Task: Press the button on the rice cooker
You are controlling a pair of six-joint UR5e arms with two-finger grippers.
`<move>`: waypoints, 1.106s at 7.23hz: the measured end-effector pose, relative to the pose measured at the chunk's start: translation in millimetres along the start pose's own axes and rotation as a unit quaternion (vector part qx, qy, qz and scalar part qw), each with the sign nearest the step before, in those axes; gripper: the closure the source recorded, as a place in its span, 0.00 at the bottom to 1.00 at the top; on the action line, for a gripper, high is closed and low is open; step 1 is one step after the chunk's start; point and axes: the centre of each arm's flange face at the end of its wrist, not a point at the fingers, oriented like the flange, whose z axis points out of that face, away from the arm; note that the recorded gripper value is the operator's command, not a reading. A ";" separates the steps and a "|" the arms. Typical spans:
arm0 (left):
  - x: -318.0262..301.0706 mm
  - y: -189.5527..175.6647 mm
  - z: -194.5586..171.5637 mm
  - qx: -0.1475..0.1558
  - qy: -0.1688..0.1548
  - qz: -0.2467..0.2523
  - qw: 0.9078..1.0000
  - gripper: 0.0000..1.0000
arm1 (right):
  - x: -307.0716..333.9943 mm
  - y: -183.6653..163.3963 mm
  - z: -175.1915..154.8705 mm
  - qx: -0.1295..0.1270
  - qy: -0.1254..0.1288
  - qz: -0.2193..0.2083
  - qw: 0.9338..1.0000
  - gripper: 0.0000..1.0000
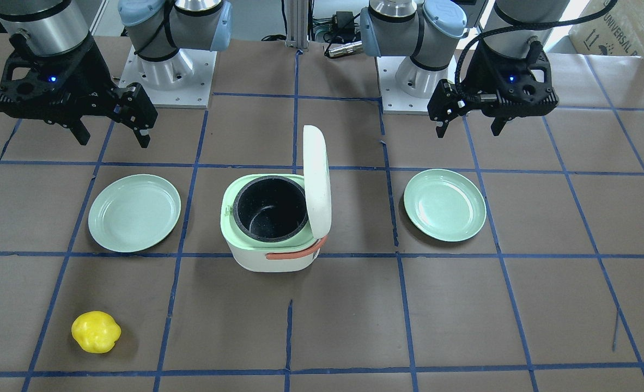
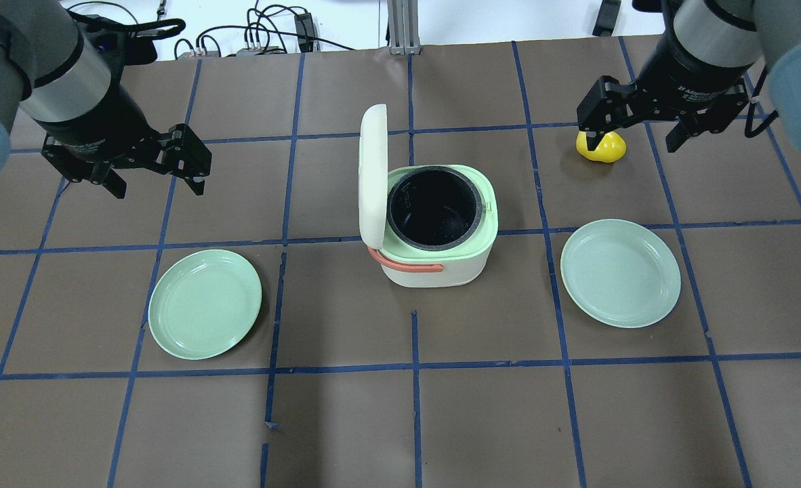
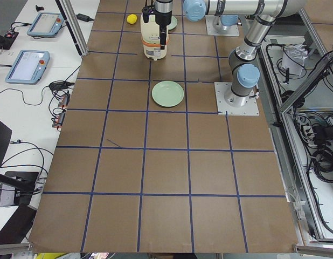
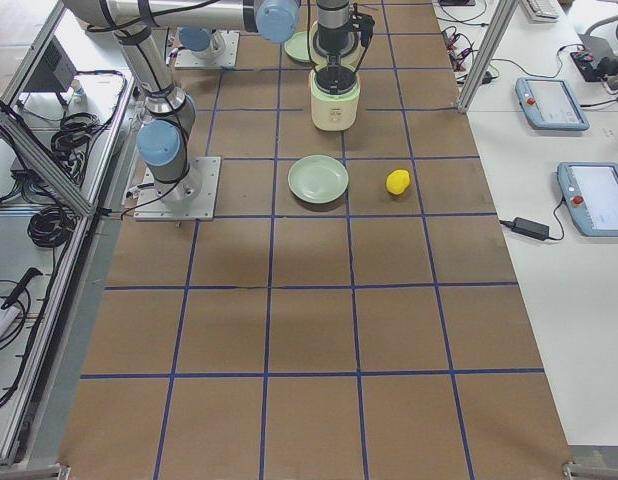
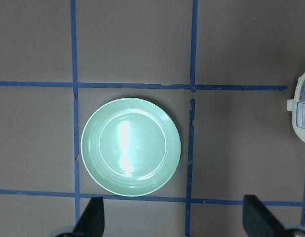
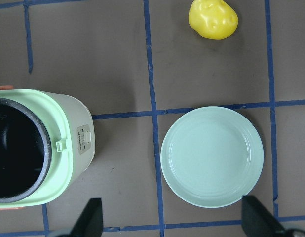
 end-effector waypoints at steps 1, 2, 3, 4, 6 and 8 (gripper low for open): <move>0.0 0.0 0.1 0.000 0.000 0.000 1.000 0.00 | -0.6 1.4 2.5 -0.001 -0.001 -0.002 1.000 0.00; 0.0 0.0 0.0 0.000 0.000 0.000 1.000 0.00 | -1.6 3.0 3.7 -0.004 -0.002 -0.003 1.000 0.00; 0.0 0.0 0.1 0.000 0.000 0.000 1.000 0.00 | -3.7 3.0 4.1 -0.003 -0.010 -0.003 1.000 0.00; 0.0 0.0 0.0 0.000 0.000 0.000 1.000 0.00 | -6.5 -0.2 3.5 0.006 -0.022 -0.004 1.000 0.00; 0.0 0.0 0.0 0.000 0.000 0.000 1.000 0.00 | -9.1 -12.2 5.1 0.021 -0.032 -0.007 0.999 0.00; 0.0 0.0 0.1 0.000 0.000 0.000 1.000 0.00 | -20.1 -12.4 6.2 0.020 -0.034 -0.022 0.999 0.00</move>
